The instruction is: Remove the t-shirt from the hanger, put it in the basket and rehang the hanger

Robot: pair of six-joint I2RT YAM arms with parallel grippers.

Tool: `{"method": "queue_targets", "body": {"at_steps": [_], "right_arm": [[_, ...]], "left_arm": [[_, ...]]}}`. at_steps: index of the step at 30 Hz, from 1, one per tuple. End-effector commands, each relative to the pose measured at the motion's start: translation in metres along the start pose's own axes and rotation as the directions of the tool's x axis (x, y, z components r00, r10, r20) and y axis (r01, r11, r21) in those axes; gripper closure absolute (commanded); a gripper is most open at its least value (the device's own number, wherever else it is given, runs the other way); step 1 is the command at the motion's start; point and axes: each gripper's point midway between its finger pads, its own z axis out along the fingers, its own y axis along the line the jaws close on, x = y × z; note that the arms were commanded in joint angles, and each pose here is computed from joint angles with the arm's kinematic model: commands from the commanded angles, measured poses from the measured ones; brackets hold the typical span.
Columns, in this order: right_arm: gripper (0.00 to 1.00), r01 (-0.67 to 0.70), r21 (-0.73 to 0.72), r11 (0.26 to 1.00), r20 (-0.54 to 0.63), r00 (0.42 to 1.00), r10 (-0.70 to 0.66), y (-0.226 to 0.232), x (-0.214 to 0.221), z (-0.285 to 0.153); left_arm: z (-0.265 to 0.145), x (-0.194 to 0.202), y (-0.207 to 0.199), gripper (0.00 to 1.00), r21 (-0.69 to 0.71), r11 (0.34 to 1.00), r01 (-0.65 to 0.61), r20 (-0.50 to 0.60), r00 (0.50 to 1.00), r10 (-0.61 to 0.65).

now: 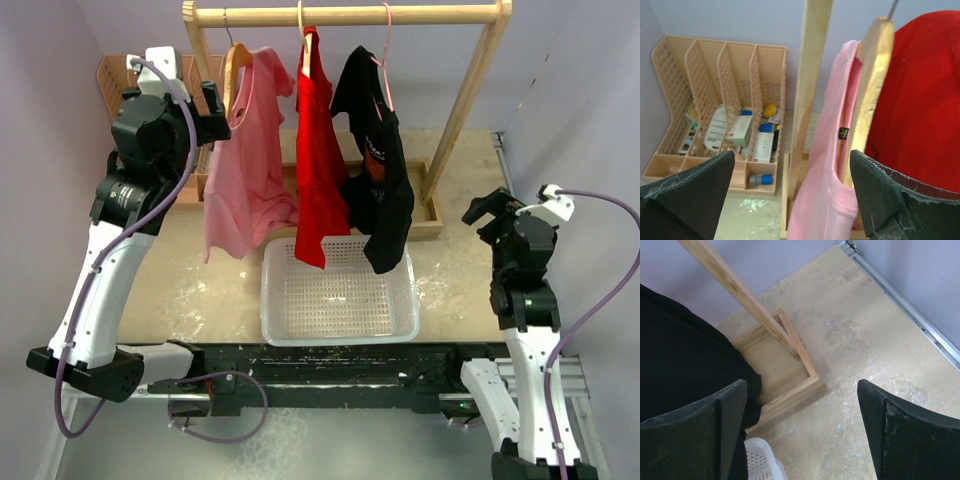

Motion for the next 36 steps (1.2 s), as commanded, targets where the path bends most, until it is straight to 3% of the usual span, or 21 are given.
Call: {"method": "queue_targets", "body": {"at_steps": [1,14,20,32,36], "right_arm": [[0.13,0.017,-0.083,0.996,0.115,0.993,-0.007,0.016,-0.037,-0.016],[0.25,0.034,-0.140,0.990,0.109,0.994,-0.018,0.026,-0.039,-0.020],[0.25,0.031,-0.160,0.987,0.116,0.993,-0.013,0.030,-0.042,-0.023],[0.26,0.028,-0.160,0.987,0.115,0.993,-0.009,0.028,-0.042,-0.028],[0.26,0.025,-0.159,0.987,0.102,0.995,-0.008,0.028,-0.038,-0.026]], "left_arm": [[-0.012,-0.065,-0.027,0.01,0.152,0.988,0.023,0.167,0.985,-0.049],[0.014,-0.054,-0.048,0.01,0.205,0.978,0.025,0.088,0.995,-0.044],[0.035,-0.042,-0.052,0.01,0.180,0.984,0.013,0.015,1.000,-0.016],[0.051,-0.022,-0.066,0.00,0.230,0.973,-0.012,-0.022,1.000,0.017],[0.059,-0.017,-0.070,0.08,0.241,0.970,-0.026,-0.026,0.999,0.034]]}}
